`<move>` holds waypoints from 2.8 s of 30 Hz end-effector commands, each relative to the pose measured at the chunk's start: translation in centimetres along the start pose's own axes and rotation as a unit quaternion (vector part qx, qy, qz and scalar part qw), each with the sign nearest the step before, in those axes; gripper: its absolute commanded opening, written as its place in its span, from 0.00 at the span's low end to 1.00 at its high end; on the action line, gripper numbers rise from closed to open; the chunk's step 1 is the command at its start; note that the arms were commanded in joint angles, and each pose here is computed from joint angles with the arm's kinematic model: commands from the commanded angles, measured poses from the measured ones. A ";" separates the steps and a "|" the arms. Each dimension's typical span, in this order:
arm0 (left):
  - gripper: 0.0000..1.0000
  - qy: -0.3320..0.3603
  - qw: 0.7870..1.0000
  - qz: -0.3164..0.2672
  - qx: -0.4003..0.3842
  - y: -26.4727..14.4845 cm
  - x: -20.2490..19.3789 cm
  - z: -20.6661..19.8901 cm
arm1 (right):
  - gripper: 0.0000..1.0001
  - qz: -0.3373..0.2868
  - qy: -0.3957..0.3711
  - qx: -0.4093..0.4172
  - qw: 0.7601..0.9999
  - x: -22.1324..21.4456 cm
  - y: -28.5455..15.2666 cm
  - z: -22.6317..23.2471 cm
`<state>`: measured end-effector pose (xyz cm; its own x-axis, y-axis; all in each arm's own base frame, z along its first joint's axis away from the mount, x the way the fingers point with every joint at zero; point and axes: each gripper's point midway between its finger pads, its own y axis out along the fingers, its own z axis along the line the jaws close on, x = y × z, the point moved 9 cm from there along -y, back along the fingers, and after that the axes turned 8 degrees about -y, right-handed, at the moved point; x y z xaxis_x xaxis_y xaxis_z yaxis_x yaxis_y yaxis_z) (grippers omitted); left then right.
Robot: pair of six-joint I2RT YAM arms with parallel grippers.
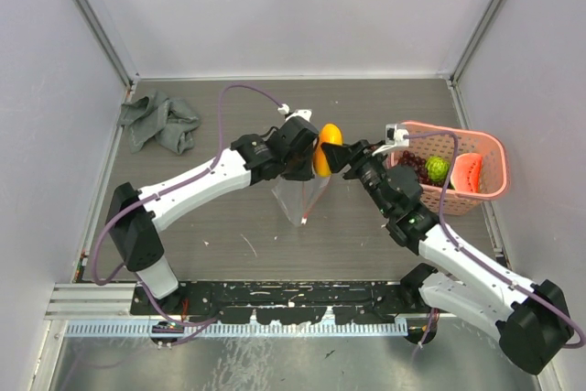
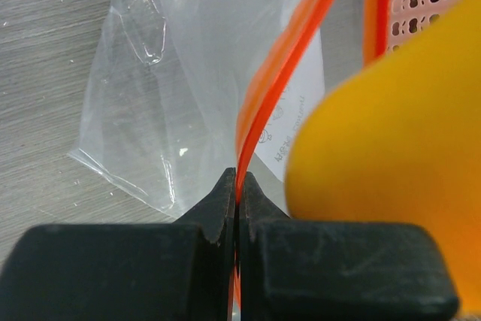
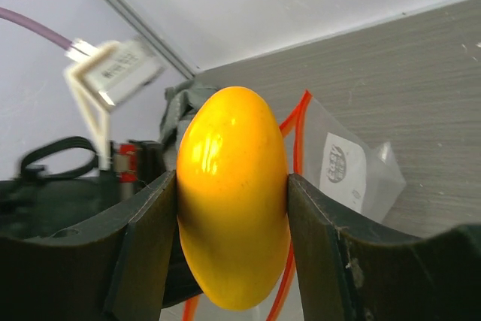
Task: Place the food in the zip-top bag and seal the zipper
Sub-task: Place the fake fruit in the zipper food storage bag, then pick up the fake fruit from the bin.
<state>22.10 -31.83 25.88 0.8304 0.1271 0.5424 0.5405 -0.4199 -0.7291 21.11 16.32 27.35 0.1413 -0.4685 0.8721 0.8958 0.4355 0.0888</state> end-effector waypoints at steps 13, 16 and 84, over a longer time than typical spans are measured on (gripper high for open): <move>0.00 -0.028 0.996 -0.049 -0.071 -3.0 1.5 -1.5 | 0.09 0.001 -0.015 -0.024 1.000 -1.8 0.4 -1.1; 0.00 -0.029 0.996 -0.051 -0.073 -3.2 1.7 -1.5 | 0.17 0.023 -0.017 -0.006 1.000 -2.4 0.4 -0.8; 0.00 0.145 0.974 -0.141 0.100 -6.2 5.0 8.5 | 0.89 0.236 -0.062 -0.441 0.864 8.7 -4.7 -18.2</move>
<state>24.16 -21.68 27.78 0.6420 -0.0915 0.7612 0.7353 -0.2078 -0.6451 25.16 -2.91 26.88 0.5800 -0.2490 0.7757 0.7175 -0.2948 -0.6311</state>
